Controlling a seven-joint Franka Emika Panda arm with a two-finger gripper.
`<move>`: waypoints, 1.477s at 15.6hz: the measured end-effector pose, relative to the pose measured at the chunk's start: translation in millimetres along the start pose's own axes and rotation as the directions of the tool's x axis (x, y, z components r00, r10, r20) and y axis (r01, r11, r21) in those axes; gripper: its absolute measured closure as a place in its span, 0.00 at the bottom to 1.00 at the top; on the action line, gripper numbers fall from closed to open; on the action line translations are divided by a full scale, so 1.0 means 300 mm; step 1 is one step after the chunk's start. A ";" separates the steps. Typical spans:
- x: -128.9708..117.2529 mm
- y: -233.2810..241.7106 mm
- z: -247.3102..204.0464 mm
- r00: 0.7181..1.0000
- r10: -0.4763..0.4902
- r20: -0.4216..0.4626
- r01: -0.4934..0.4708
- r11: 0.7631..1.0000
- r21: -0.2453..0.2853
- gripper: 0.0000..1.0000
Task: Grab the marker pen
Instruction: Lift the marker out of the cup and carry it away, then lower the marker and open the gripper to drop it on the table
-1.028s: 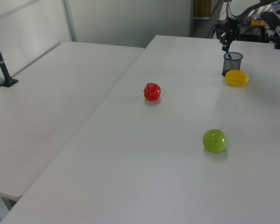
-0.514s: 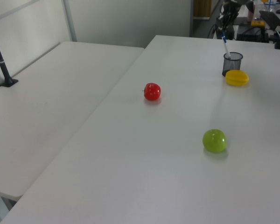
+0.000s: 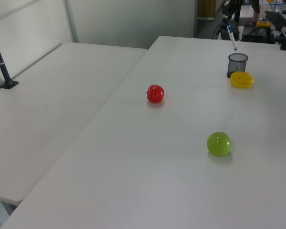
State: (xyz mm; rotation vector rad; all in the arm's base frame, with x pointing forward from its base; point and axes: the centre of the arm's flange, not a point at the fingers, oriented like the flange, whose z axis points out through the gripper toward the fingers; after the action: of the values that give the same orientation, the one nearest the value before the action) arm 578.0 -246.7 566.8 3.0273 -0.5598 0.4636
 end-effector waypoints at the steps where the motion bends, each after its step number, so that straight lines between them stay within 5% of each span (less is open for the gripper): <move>1: -0.010 -0.036 0.000 0.999 -0.016 0.028 0.016 1.000 0.011 0.83; 15: -0.146 -0.567 0.123 0.934 -0.254 0.250 0.229 0.965 0.125 0.83; 23: -0.282 -0.801 0.336 0.844 -0.388 0.370 0.381 0.920 0.095 0.83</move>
State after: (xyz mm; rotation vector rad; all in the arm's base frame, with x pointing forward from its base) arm 616.3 -1.0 451.7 3.1380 0.0654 -0.1490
